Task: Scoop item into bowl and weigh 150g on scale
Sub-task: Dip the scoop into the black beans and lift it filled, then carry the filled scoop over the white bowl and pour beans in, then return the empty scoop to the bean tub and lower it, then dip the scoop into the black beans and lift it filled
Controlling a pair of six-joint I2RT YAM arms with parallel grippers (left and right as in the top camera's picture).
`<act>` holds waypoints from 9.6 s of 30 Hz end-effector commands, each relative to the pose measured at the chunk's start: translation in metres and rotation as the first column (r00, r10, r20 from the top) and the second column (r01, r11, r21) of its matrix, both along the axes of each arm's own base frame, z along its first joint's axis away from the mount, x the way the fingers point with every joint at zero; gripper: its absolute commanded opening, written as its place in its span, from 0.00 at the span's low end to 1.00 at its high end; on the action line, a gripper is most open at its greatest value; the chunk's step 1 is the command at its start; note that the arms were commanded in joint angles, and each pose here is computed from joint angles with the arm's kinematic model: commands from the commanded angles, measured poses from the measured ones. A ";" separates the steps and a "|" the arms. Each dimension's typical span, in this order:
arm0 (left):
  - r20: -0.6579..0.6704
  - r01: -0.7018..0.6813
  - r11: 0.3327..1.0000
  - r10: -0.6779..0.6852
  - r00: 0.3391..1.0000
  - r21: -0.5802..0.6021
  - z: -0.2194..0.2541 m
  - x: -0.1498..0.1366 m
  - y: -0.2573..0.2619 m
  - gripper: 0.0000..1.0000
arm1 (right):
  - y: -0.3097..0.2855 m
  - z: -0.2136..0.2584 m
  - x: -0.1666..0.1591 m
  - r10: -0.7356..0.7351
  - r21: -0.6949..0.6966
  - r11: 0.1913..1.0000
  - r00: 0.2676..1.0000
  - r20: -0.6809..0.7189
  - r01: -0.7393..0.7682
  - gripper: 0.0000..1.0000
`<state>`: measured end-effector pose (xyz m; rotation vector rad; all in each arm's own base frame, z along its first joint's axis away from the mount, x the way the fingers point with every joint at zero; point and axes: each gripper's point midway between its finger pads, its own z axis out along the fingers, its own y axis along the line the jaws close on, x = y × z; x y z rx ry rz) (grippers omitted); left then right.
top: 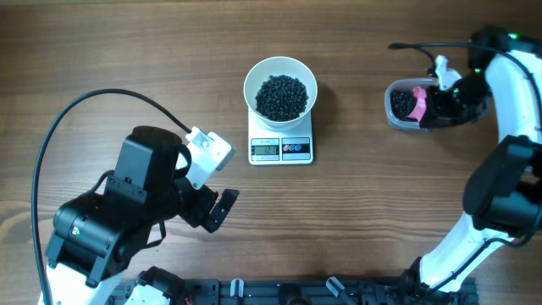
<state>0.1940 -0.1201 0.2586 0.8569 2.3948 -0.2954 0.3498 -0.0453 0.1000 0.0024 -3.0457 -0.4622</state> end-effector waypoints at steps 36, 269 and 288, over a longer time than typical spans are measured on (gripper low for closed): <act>0.023 0.003 1.000 -0.003 1.000 -0.001 0.005 0.001 0.001 1.00 | -0.023 0.015 -0.015 -0.272 0.475 0.852 0.961 0.043 0.220 0.05; 0.022 0.003 1.000 -0.003 1.000 -0.001 0.005 0.001 0.001 1.00 | 0.013 -0.005 -0.006 0.236 -0.268 0.940 0.970 0.059 -0.212 0.05; 0.022 0.003 1.000 -0.003 1.000 -0.001 0.005 0.001 0.001 1.00 | 0.045 -0.016 -0.012 0.192 -0.037 0.981 0.980 0.045 -0.190 0.04</act>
